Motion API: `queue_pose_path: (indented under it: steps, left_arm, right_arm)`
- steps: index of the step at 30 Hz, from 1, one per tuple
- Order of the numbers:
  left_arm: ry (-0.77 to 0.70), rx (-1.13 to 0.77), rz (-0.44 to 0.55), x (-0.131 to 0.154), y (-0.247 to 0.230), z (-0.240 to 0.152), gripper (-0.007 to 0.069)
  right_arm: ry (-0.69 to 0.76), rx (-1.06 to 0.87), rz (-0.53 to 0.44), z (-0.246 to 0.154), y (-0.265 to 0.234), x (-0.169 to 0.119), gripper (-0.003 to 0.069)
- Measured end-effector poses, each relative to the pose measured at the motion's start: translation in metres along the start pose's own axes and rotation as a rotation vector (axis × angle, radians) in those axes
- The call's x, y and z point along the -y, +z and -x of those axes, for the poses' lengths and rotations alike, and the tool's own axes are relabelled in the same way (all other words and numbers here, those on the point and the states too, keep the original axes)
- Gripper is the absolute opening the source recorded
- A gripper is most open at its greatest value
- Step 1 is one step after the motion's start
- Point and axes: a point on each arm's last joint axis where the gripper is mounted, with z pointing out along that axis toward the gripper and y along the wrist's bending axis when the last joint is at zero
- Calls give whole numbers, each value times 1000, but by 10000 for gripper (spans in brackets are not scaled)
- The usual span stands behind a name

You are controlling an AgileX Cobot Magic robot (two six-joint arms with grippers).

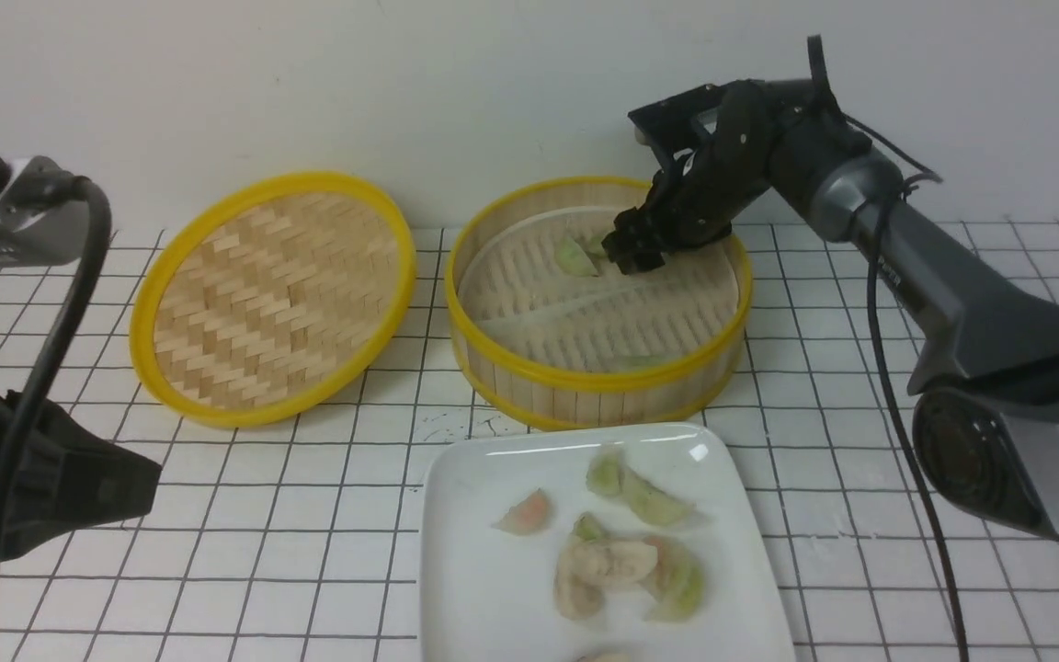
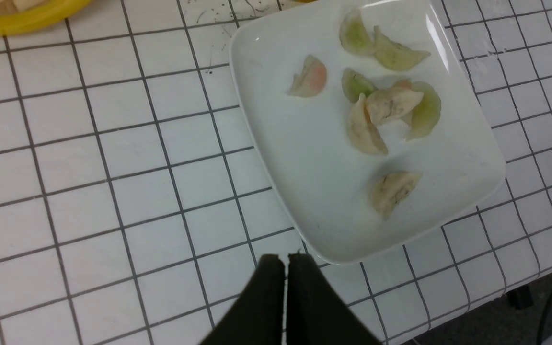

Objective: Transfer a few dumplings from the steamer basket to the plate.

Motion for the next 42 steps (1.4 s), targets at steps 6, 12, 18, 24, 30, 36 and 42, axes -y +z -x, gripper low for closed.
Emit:
queue_pose_path:
  steps: [6, 12, 18, 24, 30, 36, 42]
  left_arm:
    - [1, 1, 1, 0, 0, 0, -6]
    - [1, -2, 0, 0, 0, 0, -6]
    - [3, 3, 5, 0, 0, 0, -6]
    - [-6, 15, 14, -3, 4, 15, -6]
    - [-21, -76, 19, -14, 29, 64, -6]
    - [109, -106, 25, -1, 87, 135, -6]
    - [261, -149, 37, 29, 168, 186, -6]
  right_arm:
    - [-16, 10, -6, 1, 2, -5, 241]
    - [-9, -63, 3, 3, -15, -7, 118]
    - [0, -4, -3, 27, -61, -9, 118]
    - [47, 16, 30, 38, -101, -14, 118]
    - [88, -90, 108, 15, -175, -31, 118]
    - [99, -238, 199, -61, -241, -57, 118]
    - [46, -405, 310, -144, -230, -107, 118]
